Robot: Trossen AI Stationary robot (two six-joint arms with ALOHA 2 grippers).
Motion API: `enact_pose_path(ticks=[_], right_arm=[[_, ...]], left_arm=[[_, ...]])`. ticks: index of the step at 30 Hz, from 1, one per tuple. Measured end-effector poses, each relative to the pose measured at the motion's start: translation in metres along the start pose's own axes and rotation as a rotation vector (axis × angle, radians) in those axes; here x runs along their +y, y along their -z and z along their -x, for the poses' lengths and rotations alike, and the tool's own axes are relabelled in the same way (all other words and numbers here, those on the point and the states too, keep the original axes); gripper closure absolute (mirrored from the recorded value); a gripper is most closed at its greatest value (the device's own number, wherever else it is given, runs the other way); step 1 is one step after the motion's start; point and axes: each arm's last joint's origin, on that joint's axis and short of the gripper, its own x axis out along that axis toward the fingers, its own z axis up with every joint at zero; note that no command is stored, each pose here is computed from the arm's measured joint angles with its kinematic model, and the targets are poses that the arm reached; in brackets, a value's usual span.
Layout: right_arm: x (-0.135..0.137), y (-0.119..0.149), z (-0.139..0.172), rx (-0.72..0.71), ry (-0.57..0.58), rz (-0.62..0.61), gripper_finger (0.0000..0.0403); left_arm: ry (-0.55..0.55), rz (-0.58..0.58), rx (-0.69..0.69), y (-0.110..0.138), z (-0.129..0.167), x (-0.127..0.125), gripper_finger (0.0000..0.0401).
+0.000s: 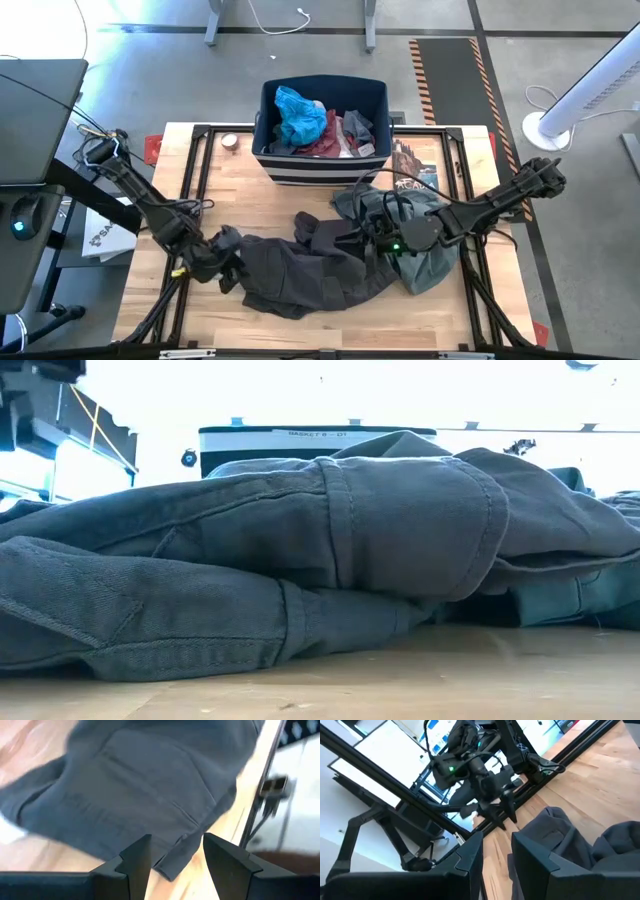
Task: Sort clothes
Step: Fold the dark grey short
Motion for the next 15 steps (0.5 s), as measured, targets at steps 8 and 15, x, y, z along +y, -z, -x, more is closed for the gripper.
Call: enact_pose_path(ticks=[8, 15], right_arm=[[-0.003, 0.0, -0.001, 0.013, 0.023, 0.01, 0.0304], [-0.004, 0.001, -0.001, 0.027, 0.028, 0.016, 0.0304]], left_arm=[[0.009, 0.358, -0.012, 0.016, -0.003, 0.031, 0.0227], [-0.064, 0.481, -0.013, 0.026, -0.014, 0.051, 0.0227]])
